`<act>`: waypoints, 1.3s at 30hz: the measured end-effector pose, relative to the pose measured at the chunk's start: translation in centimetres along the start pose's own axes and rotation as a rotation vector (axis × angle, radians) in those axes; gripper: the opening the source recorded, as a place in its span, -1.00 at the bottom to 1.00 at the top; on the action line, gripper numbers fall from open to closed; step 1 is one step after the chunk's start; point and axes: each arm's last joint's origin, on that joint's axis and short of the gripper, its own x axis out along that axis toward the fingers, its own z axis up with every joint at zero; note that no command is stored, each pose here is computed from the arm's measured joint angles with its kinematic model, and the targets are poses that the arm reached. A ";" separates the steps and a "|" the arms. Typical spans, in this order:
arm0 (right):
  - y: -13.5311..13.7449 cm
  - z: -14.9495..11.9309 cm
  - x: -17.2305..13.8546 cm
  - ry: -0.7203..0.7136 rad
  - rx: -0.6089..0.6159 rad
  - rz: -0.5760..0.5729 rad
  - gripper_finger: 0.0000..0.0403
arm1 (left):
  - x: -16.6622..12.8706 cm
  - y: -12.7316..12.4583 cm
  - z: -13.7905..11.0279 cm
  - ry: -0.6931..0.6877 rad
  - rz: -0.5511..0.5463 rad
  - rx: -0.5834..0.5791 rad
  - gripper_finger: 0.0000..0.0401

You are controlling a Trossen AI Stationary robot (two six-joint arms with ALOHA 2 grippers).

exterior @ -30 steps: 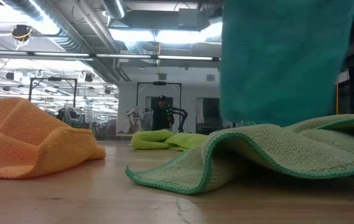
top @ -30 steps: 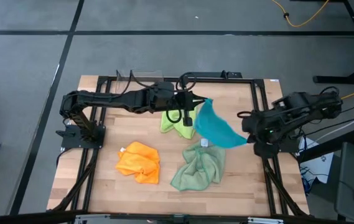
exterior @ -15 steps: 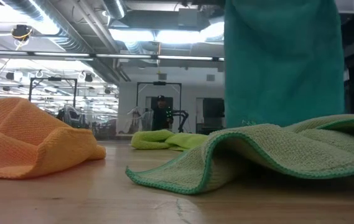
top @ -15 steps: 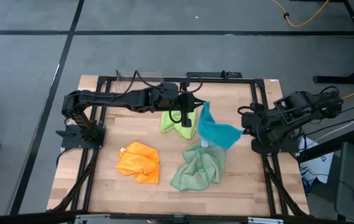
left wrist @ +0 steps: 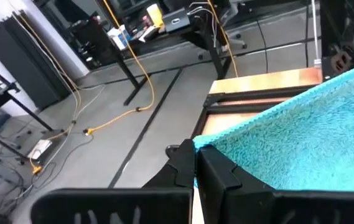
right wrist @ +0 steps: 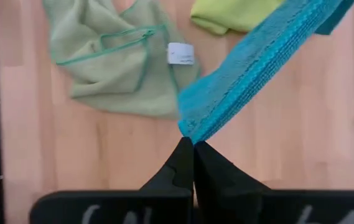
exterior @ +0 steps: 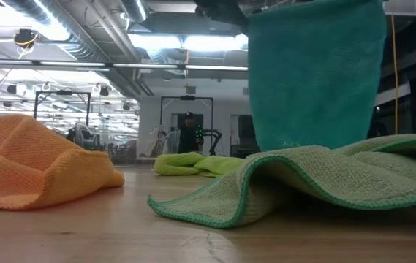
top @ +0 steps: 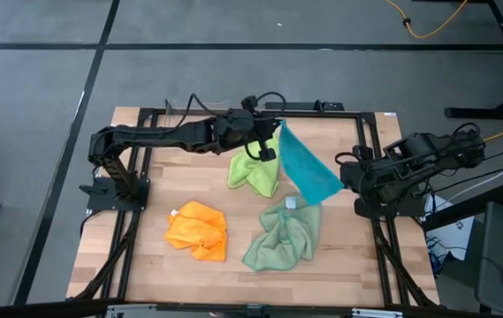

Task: Fold microfiber towels
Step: Fold the blue towel

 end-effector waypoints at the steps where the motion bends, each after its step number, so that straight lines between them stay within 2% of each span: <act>1: -0.1 0.0 0.0 -0.007 -0.012 -0.017 -1.00 | 0.1 0.2 0.0 -0.009 0.002 0.000 -1.00; 4: -0.6 0.1 -0.1 -0.046 -0.034 -0.133 -1.00 | 0.3 0.8 0.1 -0.033 0.002 0.014 -1.00; 7: -1.5 0.4 -0.2 -0.119 -0.013 -0.344 -1.00 | 0.7 1.7 0.0 -0.050 0.014 0.041 -1.00; 12: -3.0 0.7 -0.5 -0.198 0.060 -0.596 -1.00 | 2.1 4.7 -0.7 -0.089 0.044 0.159 -1.00; 15: -4.0 0.8 -0.8 -0.226 0.118 -0.713 -1.00 | 3.3 6.9 -1.6 -0.134 0.027 0.104 -1.00; 18: -5.0 0.9 -0.8 -0.221 0.164 -0.772 -1.00 | 5.0 8.4 -2.8 -0.162 0.012 0.015 -1.00; 20: -5.5 0.9 -0.8 -0.212 0.198 -0.784 -1.00 | 6.2 8.5 -3.9 -0.145 -0.003 -0.019 -1.00; 24: -6.0 0.8 -0.1 -0.165 0.225 -0.753 -1.00 | 7.4 7.5 -5.4 -0.067 -0.051 -0.006 -1.00; 34: -4.7 -1.0 6.3 0.071 0.352 -0.521 -1.00 | 6.2 2.9 -6.5 0.181 -0.243 0.009 -1.00; 39: -3.4 -2.0 9.0 0.137 0.388 -0.426 -1.00 | 5.1 0.1 -6.7 0.288 -0.331 -0.008 -1.00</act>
